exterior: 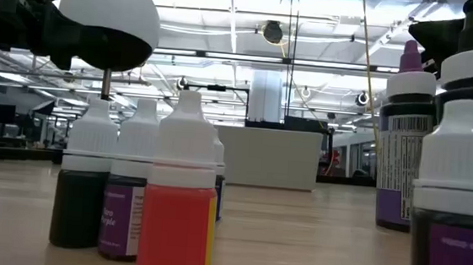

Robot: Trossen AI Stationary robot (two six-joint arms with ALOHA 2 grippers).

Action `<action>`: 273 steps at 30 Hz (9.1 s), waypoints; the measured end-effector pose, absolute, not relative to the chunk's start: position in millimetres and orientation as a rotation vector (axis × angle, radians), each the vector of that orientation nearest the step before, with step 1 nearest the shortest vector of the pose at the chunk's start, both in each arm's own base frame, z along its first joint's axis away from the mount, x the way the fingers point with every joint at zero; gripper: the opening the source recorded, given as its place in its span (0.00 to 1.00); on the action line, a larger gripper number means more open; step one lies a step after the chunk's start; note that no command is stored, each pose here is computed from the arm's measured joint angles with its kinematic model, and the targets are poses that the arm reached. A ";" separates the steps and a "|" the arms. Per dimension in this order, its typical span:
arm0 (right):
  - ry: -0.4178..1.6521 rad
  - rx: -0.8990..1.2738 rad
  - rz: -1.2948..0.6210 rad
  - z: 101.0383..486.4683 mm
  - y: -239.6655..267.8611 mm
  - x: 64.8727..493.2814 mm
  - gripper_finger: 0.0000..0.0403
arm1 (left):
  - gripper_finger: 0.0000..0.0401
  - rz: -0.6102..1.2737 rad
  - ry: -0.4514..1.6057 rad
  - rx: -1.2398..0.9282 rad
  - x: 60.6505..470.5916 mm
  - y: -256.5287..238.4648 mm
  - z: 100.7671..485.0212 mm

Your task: Pick & Place food coloring

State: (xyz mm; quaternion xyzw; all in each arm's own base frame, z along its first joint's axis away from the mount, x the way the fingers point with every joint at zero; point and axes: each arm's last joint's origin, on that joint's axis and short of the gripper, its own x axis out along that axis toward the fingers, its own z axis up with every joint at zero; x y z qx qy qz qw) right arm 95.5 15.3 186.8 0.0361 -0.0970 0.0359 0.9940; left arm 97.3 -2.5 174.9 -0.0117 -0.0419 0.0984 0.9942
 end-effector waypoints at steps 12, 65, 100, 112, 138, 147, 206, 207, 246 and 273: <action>-0.194 0.072 0.072 186.7 15.3 95.5 0.00 | 0.13 0.198 -0.084 -0.023 97.3 -2.5 174.9; -0.194 0.072 0.072 186.7 15.3 95.5 0.00 | 0.13 0.197 -0.084 -0.024 97.3 -2.5 174.9; -0.194 0.072 0.072 186.8 15.3 95.5 0.00 | 0.13 0.197 -0.084 -0.024 97.3 -2.5 174.9; -0.194 0.073 0.072 186.7 15.3 95.5 0.00 | 0.13 0.197 -0.105 -0.028 97.1 -2.5 176.9; -0.312 -0.066 -0.044 198.4 12.1 92.7 0.00 | 0.13 0.089 -0.054 -0.118 98.0 -5.6 171.8; -0.259 -0.131 -0.094 195.9 11.6 96.8 0.00 | 0.13 0.088 -0.060 -0.121 98.0 -5.6 172.2; 0.459 -0.023 -0.566 119.1 -26.5 203.7 0.00 | 0.02 0.395 0.585 -0.058 275.0 10.2 131.2; 0.466 -0.020 -0.565 118.1 -28.3 204.0 0.00 | 0.02 0.387 0.589 -0.051 277.0 10.0 130.9; 0.435 0.117 -0.377 118.5 -14.1 209.3 0.00 | 0.01 0.369 0.637 -0.031 288.8 12.9 128.1; 0.499 0.112 -0.391 121.4 -15.7 201.2 0.00 | 0.01 0.383 0.756 0.077 277.8 12.8 128.4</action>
